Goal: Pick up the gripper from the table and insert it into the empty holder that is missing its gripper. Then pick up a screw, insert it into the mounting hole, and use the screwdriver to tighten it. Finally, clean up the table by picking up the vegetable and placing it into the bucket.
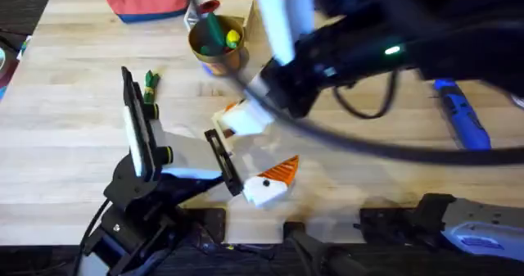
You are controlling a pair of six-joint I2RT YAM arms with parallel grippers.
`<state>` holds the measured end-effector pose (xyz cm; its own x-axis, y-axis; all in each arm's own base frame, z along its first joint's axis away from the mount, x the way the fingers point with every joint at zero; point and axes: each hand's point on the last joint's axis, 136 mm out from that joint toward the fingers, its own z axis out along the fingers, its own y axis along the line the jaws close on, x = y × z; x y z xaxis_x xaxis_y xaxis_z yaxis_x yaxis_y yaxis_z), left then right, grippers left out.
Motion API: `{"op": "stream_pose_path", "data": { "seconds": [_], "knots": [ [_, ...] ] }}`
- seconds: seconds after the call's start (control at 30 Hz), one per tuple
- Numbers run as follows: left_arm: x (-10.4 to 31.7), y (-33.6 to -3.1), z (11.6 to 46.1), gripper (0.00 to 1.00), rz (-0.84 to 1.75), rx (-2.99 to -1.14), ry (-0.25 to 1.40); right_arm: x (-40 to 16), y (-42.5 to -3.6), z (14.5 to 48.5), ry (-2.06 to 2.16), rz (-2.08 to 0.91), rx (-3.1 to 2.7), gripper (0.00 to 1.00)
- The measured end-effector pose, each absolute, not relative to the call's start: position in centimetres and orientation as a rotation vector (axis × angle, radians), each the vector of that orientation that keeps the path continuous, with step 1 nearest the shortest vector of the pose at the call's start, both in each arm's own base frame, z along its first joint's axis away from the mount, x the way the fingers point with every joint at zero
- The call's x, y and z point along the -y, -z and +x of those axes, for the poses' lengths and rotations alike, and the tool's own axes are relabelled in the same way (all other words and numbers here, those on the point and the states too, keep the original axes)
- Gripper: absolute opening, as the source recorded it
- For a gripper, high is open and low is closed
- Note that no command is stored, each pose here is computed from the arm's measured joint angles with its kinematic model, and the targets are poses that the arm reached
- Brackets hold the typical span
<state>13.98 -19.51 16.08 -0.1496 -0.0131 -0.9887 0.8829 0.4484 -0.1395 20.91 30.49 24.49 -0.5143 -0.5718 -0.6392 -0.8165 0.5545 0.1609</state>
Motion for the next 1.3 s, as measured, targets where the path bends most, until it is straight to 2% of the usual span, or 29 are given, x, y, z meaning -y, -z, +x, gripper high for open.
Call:
{"op": "stream_pose_path", "data": {
  "seconds": [0.2, 0.5, 0.57, 0.6, 0.67, 0.73, 0.8, 1.1, 1.3],
  "knots": [
    [19.5, -16.1, 14.0, 0.987, 0.798, -1.517, 0.948, -23.8, -28.3, 21.5, -0.573, -0.923, -2.265, 0.994],
    [19.5, -16.1, 14.0, 0.984, 0.798, -1.517, 0.948, -16.9, -30.1, 17.0, -0.474, -0.962, -2.237, 0.994],
    [19.5, -16.1, 14.0, 0.846, 0.797, -1.517, 0.949, -16.2, -30.2, 16.1, -0.458, -0.998, -2.225, 0.994],
    [19.5, -16.1, 14.0, 0.711, 0.799, -1.516, 0.947, -15.8, -30.0, 15.6, -0.449, -1.018, -2.228, 0.994],
    [19.5, -16.1, 14.0, 0.527, 0.8, -1.515, 0.946, -15.1, -29.5, 14.7, -0.433, -1.057, -2.246, 0.992],
    [19.5, -16.1, 14.0, 0.247, 0.801, -1.515, 0.946, -14.6, -28.9, 14.0, -0.42, -1.088, -2.278, 0.993],
    [19.5, -16.1, 14.0, 0.034, 0.803, -1.513, 0.944, -14.2, -28.4, 13.5, -0.411, -1.11, -2.305, 0.993],
    [19.5, -16.2, 14.0, 0.006, 0.803, -1.507, 0.943, -14.0, -28.1, 13.3, -0.405, -1.134, -2.314, 0.993],
    [19.5, -16.4, 14.0, 0.006, 0.802, -1.498, 0.942, -14.2, -28.3, 14.8, -0.388, -1.053, -2.329, 0.992]
  ]
}}
